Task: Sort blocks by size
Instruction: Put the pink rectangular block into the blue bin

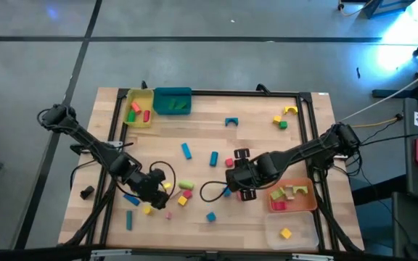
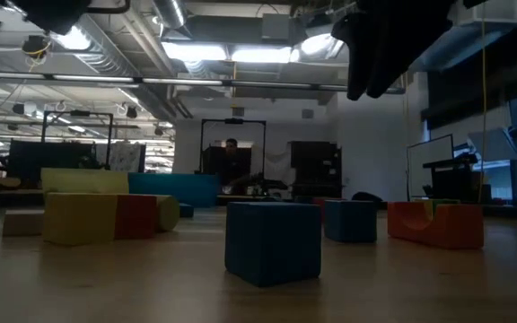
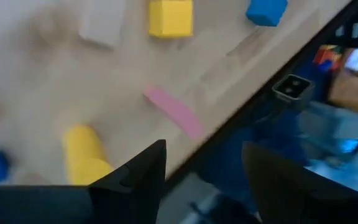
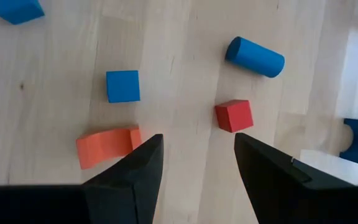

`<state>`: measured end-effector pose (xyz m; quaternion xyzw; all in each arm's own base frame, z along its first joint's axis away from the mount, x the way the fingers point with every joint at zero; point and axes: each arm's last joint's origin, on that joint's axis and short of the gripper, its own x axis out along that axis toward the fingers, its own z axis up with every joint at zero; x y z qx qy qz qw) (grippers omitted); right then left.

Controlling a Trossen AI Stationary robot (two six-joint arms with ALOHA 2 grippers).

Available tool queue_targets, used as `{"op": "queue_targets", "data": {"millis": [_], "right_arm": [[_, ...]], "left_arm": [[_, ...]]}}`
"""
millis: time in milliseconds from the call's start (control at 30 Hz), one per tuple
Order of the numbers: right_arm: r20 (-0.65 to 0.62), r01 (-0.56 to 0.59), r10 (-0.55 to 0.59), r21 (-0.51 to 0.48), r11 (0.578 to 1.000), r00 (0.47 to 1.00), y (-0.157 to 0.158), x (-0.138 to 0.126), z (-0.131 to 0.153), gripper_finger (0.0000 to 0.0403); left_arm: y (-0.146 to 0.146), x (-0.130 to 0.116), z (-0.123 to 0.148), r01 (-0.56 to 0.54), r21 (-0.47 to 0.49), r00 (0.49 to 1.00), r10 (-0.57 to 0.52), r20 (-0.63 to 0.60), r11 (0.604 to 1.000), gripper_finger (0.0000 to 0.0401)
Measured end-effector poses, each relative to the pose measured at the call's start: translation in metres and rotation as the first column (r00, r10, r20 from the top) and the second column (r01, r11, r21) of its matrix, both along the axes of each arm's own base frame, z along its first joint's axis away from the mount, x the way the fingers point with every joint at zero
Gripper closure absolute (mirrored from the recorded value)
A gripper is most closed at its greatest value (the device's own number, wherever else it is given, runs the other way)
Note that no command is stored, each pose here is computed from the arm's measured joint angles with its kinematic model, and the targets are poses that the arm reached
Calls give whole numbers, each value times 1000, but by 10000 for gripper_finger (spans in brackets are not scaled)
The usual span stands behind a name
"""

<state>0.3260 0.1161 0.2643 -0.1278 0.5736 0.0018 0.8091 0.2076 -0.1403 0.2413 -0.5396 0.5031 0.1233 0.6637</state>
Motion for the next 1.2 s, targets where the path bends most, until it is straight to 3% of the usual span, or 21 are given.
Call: {"op": "queue_targets", "data": {"millis": [333,667,1200], "right_arm": [[-1,-13,13,-7,1000,1000,-1,1,0,205],[-5,-48,48,-19,999,999,-1,1,0,205],[-5,-83,83,-31,996,997,-1,1,1,205]], "left_arm": [[-26,15,-23,-116,-104,990,107,-89,988,206],[-30,20,-41,-201,-90,966,182,-185,975,206],[-27,32,-66,-244,-44,939,224,-261,969,206]]}}
